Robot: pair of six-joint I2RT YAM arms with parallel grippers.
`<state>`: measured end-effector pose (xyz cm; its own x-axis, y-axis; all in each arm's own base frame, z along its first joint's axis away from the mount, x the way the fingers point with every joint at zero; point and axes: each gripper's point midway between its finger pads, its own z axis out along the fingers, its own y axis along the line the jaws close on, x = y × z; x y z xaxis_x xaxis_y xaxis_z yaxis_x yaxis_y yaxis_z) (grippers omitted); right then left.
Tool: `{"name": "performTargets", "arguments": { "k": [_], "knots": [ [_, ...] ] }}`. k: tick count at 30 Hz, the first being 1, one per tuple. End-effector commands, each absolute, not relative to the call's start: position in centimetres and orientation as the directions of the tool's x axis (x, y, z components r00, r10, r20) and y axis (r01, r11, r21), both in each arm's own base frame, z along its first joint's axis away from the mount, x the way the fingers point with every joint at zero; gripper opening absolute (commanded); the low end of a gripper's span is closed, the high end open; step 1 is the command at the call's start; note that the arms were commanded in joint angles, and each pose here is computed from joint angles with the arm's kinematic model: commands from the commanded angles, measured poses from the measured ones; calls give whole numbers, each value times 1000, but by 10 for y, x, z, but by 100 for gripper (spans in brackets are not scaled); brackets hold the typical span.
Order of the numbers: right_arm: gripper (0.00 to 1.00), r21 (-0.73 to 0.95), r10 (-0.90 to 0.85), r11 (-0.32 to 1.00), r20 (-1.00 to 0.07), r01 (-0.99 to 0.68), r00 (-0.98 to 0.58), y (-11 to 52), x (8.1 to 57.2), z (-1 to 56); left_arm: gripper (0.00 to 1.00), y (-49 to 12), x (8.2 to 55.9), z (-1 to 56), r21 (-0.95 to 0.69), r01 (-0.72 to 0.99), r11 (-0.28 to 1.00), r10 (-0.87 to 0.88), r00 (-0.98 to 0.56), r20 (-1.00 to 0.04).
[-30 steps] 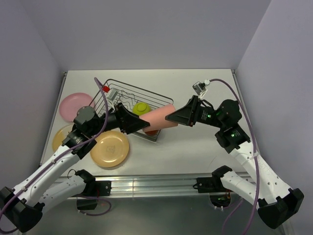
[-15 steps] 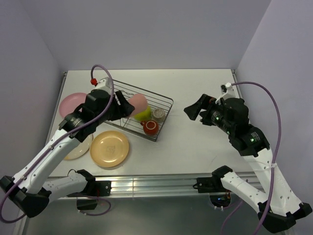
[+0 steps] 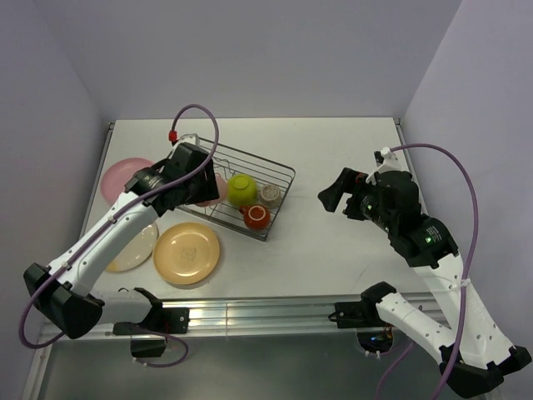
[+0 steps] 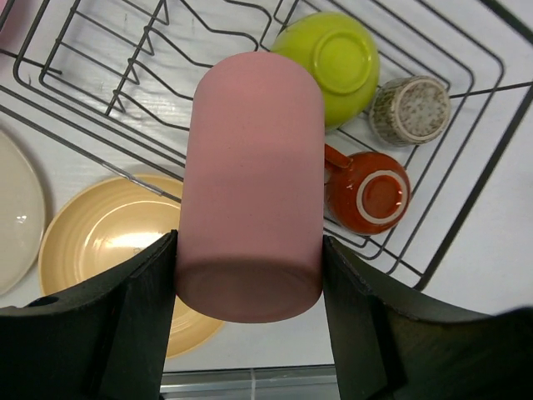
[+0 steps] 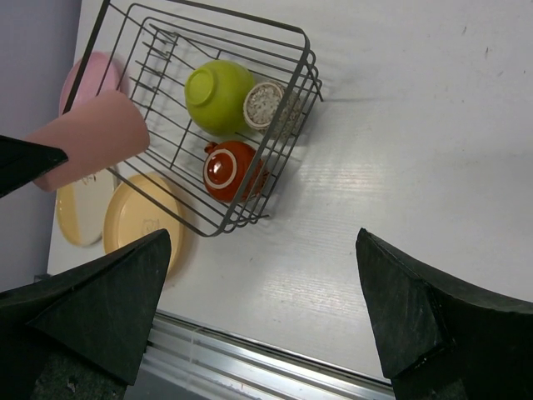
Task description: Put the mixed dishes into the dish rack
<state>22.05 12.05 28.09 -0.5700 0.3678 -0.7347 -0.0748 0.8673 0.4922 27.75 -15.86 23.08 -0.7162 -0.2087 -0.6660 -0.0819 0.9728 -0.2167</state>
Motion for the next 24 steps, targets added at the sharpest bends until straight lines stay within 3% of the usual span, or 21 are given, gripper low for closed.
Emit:
{"name": "performTargets", "arguments": {
  "k": [1, 24],
  "knots": [
    [100, 490, 367, 867, -752, -92, -547, 119, 222, 288, 0, -154, 283, 231, -143, -74, 987, -151, -729, -668],
    [100, 485, 358, 870, -746, -90, -562, 122, 225, 278, 0, -188, 290, 203, -126, 59, 990, -22, -826, -563]
  ]
}}
